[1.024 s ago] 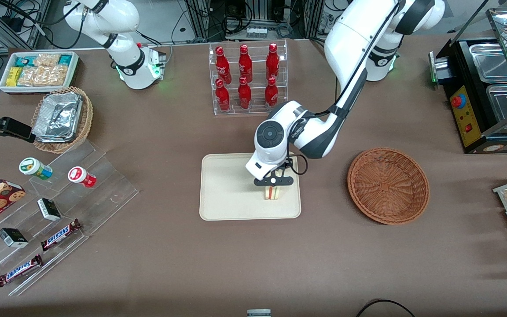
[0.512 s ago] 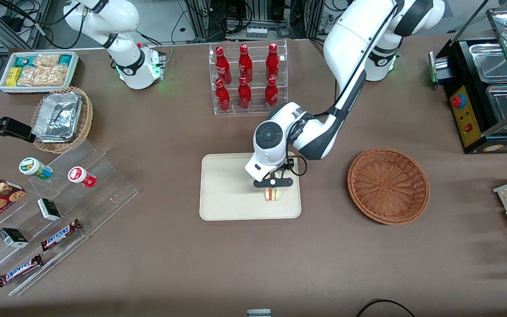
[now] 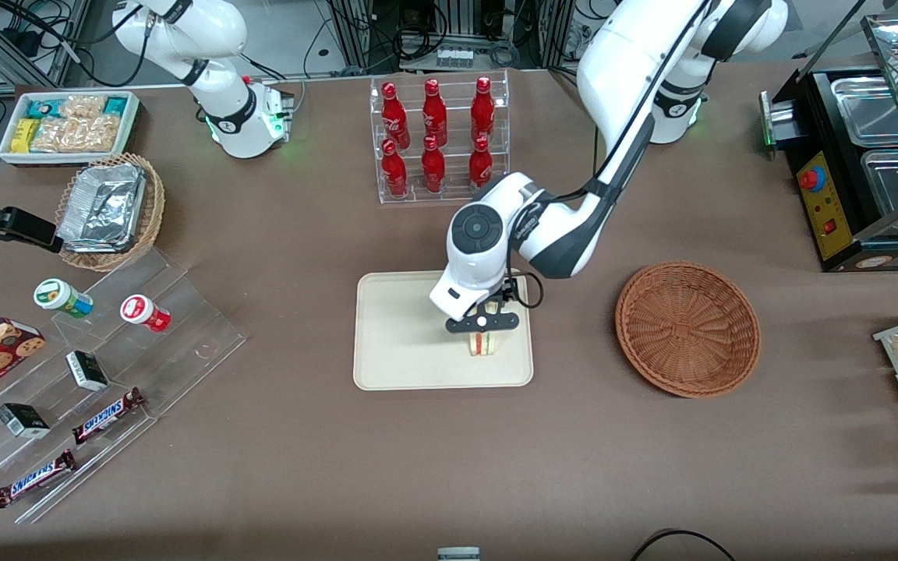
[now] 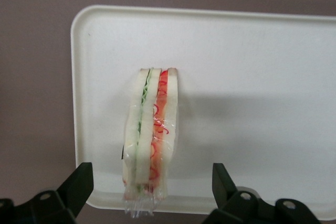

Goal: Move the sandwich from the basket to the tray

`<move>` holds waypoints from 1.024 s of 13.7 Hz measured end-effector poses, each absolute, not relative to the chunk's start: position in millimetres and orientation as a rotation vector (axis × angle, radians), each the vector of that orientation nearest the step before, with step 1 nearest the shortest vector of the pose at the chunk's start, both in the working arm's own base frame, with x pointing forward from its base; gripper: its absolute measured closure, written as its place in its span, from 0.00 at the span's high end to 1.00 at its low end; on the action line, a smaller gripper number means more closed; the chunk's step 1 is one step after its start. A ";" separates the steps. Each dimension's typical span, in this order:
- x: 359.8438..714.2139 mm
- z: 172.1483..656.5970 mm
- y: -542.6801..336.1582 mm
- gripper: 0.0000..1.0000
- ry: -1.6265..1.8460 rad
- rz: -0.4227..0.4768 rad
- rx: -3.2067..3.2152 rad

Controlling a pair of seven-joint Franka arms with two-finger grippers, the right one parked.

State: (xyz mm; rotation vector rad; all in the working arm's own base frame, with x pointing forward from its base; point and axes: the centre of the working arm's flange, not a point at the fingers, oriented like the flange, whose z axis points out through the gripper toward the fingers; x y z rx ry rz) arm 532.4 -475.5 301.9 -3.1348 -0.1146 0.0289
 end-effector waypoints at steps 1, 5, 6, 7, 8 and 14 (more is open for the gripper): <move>534.2 314.0 -471.2 1.00 -0.125 0.024 -3.131; 564.2 356.9 -422.1 1.00 -0.245 0.008 -3.110; 576.7 369.2 -401.3 1.00 -0.281 0.000 -3.109; 588.0 380.2 -379.0 1.00 -0.299 0.002 -3.104; 597.3 389.7 -356.2 1.00 -0.307 0.022 -3.098; 631.3 444.6 -206.4 1.00 -0.241 0.165 -3.085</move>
